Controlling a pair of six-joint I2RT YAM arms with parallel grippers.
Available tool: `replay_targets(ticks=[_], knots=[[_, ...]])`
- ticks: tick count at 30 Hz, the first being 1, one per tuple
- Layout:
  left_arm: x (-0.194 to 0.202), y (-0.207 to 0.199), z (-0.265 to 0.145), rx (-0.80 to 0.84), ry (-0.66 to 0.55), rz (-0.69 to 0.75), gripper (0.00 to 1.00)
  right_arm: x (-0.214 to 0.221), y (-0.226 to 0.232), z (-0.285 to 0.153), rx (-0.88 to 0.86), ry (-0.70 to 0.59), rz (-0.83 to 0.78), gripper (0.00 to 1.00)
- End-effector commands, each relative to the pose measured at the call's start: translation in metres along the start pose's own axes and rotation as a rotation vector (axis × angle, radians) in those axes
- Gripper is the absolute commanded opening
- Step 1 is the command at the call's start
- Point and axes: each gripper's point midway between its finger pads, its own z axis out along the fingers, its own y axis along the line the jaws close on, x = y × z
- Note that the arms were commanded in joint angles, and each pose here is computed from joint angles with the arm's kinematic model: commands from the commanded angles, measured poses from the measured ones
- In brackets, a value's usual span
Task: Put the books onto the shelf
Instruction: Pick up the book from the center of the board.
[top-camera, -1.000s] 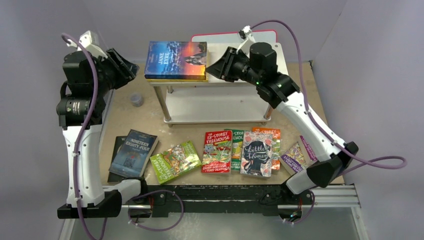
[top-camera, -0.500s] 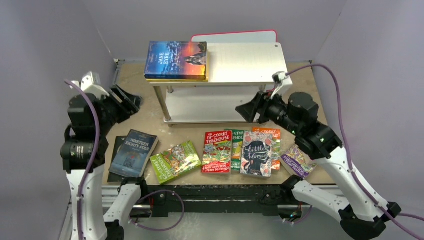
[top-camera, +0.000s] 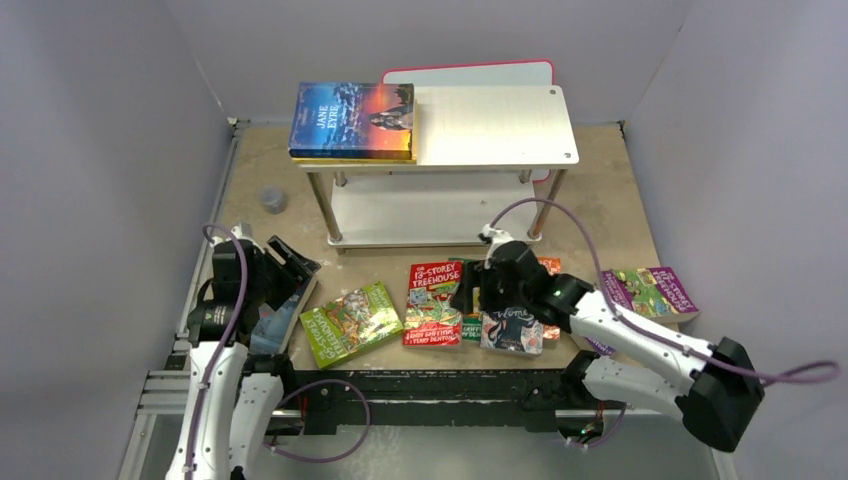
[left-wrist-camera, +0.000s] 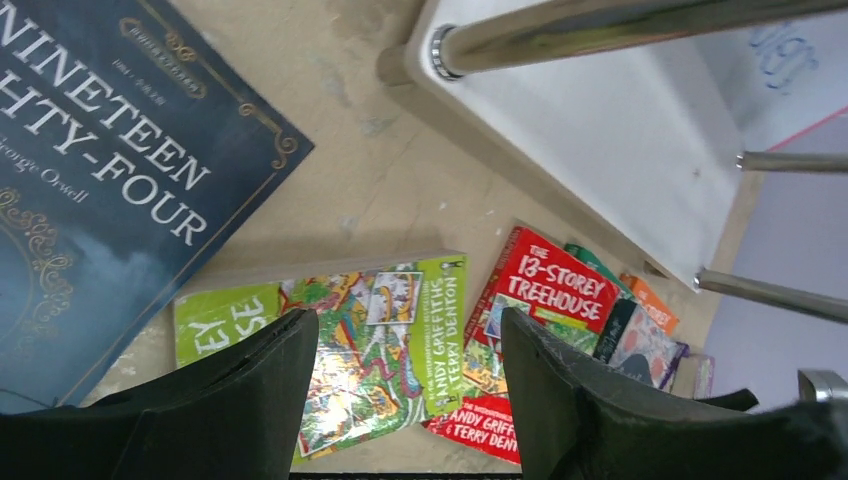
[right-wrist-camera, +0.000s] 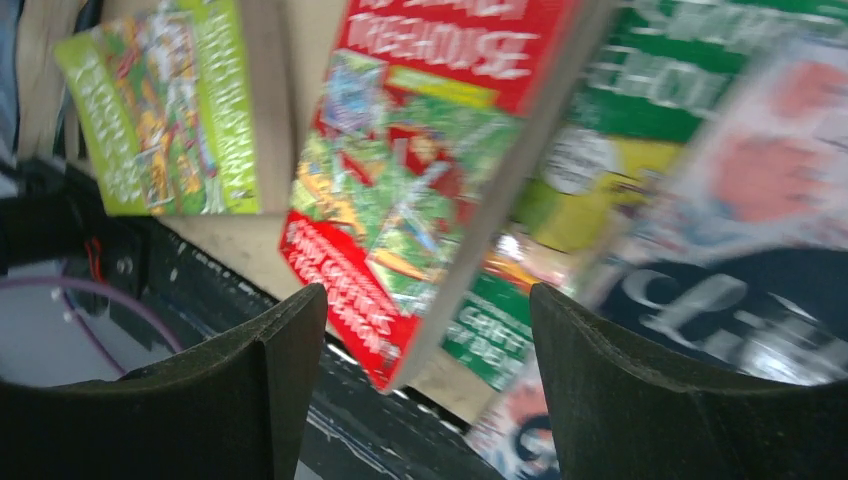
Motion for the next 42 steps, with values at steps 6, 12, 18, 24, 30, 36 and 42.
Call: replay_targets(ticks=[6, 12, 18, 24, 30, 36, 42], knots=[[-0.025, 0.045, 0.033, -0.256, -0.121, -0.108, 0.67, -0.020, 0.078, 0.036, -0.099, -0.149, -0.129, 0.75], [-0.061, 0.066, 0.038, -0.453, -0.244, -0.117, 0.68, -0.035, 0.124, 0.046, -0.269, -0.185, -0.139, 0.75], [-0.113, 0.079, 0.040, -0.639, -0.312, -0.005, 0.76, -0.045, 0.149, 0.055, -0.340, -0.202, -0.104, 0.74], [-0.121, 0.101, 0.075, -0.659, -0.097, 0.010, 0.77, -0.043, 0.178, 0.072, -0.427, -0.141, -0.076, 0.76], [-0.124, 0.133, 0.098, -0.569, -0.011, -0.158, 0.73, -0.051, 0.219, 0.101, -0.446, -0.128, 0.001, 0.77], [-0.133, 0.165, 0.099, -0.607, -0.059, -0.269, 0.63, -0.054, 0.264, 0.137, -0.418, -0.123, 0.060, 0.76], [-0.138, 0.174, 0.093, -0.604, -0.115, -0.324, 0.45, -0.041, 0.255, 0.192, -0.307, -0.117, 0.088, 0.75]])
